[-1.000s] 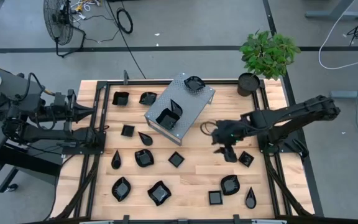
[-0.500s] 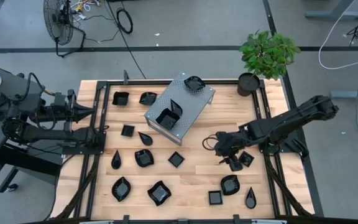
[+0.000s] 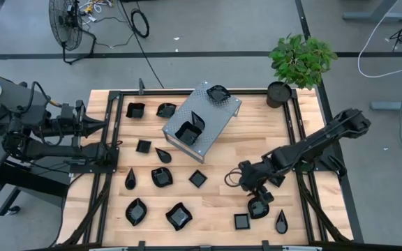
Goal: Pick & Place Mini shaped plates
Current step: Stack the black leaf shaped plate on top of the black leaf shaped plate on the shelf
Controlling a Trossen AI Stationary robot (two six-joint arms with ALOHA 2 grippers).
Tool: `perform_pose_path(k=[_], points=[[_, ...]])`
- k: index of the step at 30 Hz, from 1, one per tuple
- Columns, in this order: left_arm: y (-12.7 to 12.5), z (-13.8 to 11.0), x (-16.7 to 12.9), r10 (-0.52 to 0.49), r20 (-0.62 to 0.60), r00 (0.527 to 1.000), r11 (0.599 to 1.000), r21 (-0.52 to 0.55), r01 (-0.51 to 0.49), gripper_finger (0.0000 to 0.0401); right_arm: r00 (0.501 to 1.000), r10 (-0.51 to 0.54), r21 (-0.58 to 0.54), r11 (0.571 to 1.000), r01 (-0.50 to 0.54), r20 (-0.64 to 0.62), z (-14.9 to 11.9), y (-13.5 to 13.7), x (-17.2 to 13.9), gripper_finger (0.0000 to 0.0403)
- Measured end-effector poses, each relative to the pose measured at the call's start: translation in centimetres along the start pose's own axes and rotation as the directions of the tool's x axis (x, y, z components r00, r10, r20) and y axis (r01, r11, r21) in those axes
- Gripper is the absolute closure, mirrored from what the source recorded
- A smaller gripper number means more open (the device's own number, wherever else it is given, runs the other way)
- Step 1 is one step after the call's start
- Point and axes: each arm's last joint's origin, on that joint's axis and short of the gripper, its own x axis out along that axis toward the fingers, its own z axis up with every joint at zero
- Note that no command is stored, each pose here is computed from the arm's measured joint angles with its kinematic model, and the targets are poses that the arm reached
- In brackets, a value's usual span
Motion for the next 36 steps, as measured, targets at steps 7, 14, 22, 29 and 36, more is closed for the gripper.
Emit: perform_pose_path(k=[7, 14, 22, 29, 36], points=[[0.0, 0.0, 0.0, 0.000, 0.000, 1.000, 1.000, 0.000, 0.000, 0.0396, 0.996, 0.060, -0.085, 0.994, -0.066, -0.073, -0.3, 0.2, 1.9, 0.0218], [0.0, 0.0, 0.0, 0.000, 0.000, 1.000, 1.000, 0.000, 0.000, 0.0396, 0.987, 0.109, -0.096, 0.988, -0.121, -0.121, -0.5, 0.1, 3.3, 0.0218], [0.0, 0.0, 0.0, 0.000, 0.000, 1.000, 1.000, 0.000, 0.000, 0.0396, 0.973, 0.141, -0.085, 0.984, -0.159, -0.184, -1.0, 0.4, 4.9, 0.0218], [0.0, 0.0, 0.0, 0.000, 0.000, 1.000, 1.000, 0.000, 0.000, 0.0396, 0.959, 0.170, -0.076, 0.979, -0.191, -0.224, -1.4, 0.7, 5.8, 0.0220], [0.0, 0.0, 0.0, 0.000, 0.000, 1.000, 1.000, 0.000, 0.000, 0.0396, 0.960, 0.170, -0.054, 0.981, -0.186, -0.224, -1.4, 0.7, 5.8, 0.0280]])
